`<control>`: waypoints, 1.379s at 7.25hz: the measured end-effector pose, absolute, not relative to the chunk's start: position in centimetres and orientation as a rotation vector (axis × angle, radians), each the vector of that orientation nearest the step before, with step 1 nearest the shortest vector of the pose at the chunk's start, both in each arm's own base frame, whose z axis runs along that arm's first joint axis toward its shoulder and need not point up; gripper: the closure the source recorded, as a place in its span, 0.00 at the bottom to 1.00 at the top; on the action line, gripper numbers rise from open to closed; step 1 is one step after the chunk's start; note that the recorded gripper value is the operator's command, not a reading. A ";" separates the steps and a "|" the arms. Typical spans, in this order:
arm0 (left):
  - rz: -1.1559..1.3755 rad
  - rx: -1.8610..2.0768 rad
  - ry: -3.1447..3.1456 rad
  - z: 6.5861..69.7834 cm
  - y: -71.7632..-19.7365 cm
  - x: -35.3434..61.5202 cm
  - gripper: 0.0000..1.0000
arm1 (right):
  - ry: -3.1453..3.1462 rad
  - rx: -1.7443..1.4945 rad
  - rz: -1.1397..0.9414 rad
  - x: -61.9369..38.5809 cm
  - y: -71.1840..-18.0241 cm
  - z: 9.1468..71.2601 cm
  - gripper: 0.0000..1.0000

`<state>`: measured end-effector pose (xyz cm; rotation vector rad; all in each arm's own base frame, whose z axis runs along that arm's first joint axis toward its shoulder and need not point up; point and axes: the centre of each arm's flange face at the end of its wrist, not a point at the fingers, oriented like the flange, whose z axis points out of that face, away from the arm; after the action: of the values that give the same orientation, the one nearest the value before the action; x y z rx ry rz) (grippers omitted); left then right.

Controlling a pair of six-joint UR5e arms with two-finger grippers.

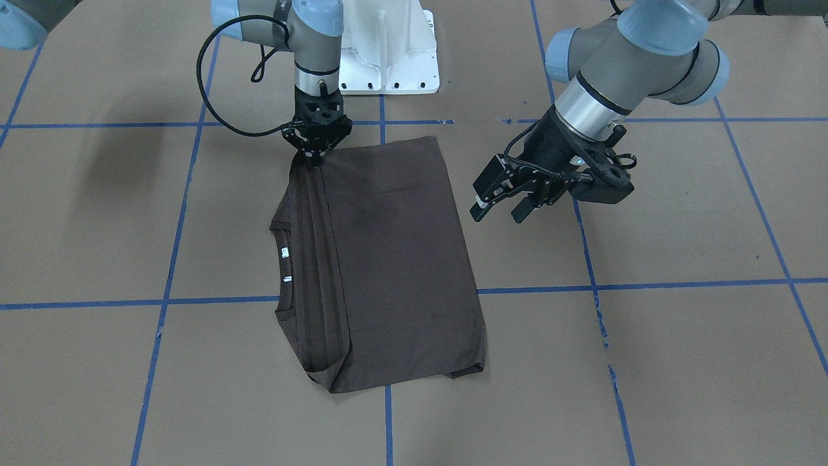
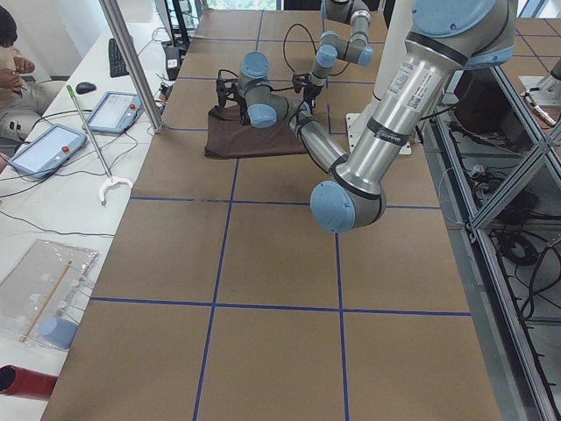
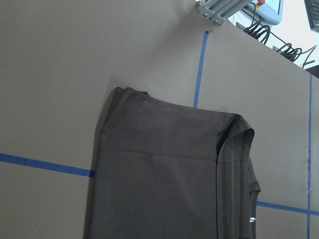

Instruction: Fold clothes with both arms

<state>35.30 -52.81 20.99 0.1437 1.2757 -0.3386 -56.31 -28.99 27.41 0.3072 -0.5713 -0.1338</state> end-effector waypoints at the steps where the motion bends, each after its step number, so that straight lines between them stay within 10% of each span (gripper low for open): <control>1: -0.339 0.143 1.276 21.0 -52.8 35.3 0.13 | -0.575 0.310 -0.126 -55.3 -29.3 27.5 1.00; 6: -0.337 0.144 1.278 20.9 -52.7 35.3 0.13 | -0.530 0.294 -0.104 -51.8 -29.0 31.7 0.93; 7: -0.337 0.144 1.278 20.9 -52.7 35.3 0.13 | -0.522 0.291 -0.105 -51.7 -28.8 32.3 0.66; 10: -0.338 0.144 1.278 20.9 -52.7 35.3 0.13 | -0.530 0.269 -0.045 -51.7 -28.3 32.7 0.29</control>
<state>35.26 -52.74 20.90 0.1443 1.2776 -0.3380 -51.70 -28.26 32.65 0.2687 -0.5304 -0.0446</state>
